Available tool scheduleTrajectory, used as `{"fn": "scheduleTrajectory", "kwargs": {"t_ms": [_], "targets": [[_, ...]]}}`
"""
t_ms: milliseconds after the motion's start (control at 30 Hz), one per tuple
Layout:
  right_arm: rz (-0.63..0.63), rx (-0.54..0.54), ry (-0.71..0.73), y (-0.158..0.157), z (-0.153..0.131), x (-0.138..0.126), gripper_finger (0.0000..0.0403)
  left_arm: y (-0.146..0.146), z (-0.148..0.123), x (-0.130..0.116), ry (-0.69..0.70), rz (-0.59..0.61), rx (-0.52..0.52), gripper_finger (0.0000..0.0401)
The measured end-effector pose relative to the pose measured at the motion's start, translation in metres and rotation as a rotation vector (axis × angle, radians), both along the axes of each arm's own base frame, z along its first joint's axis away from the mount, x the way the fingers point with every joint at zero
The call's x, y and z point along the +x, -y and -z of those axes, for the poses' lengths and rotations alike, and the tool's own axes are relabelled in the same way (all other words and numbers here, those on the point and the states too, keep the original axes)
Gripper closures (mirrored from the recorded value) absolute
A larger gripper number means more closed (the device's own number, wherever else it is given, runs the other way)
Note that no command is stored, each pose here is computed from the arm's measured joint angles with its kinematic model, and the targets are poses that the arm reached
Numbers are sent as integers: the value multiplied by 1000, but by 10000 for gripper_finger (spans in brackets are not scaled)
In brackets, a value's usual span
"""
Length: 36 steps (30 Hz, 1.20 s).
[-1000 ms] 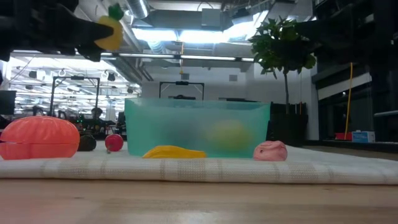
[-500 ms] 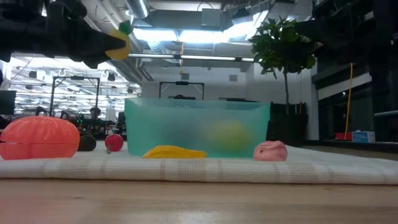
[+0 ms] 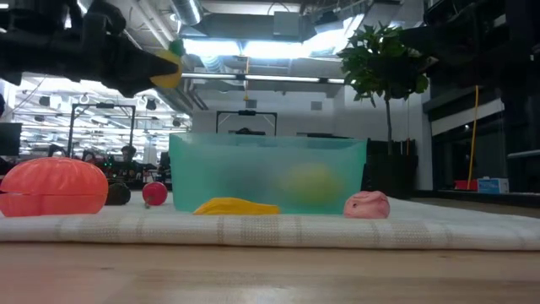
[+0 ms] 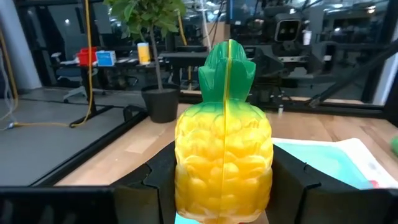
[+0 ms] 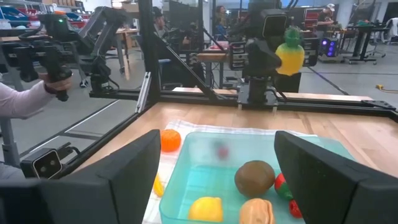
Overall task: Pick and placing Produce into tupperware
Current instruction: Put the pineapple into the blue bin
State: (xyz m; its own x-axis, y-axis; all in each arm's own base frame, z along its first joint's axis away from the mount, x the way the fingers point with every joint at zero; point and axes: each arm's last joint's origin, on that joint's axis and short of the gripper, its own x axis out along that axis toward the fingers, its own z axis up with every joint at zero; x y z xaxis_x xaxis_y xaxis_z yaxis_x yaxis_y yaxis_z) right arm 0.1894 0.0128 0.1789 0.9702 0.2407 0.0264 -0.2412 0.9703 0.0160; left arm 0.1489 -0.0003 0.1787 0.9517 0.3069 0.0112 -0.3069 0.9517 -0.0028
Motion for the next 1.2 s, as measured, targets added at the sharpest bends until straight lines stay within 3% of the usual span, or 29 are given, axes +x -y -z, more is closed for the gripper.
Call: {"fn": "scheduleTrajectory", "kwargs": {"t_ms": [333,533,900,1033,1200], "targets": [[85,2,-6,2,1,1,88,-17,-13,43,-106,-82,4,236],[85,1,-17,2,2,1,88,-26,-18,64,-30,29,-2,236],[85,28,-28,2,2,1,88,-38,-12,96,-109,78,-55,236],[84,89,-60,2,4,1,88,-42,-19,108,-232,95,-149,236],[86,95,-96,2,7,0,88,-43,-32,119,-391,91,-185,236]]}}
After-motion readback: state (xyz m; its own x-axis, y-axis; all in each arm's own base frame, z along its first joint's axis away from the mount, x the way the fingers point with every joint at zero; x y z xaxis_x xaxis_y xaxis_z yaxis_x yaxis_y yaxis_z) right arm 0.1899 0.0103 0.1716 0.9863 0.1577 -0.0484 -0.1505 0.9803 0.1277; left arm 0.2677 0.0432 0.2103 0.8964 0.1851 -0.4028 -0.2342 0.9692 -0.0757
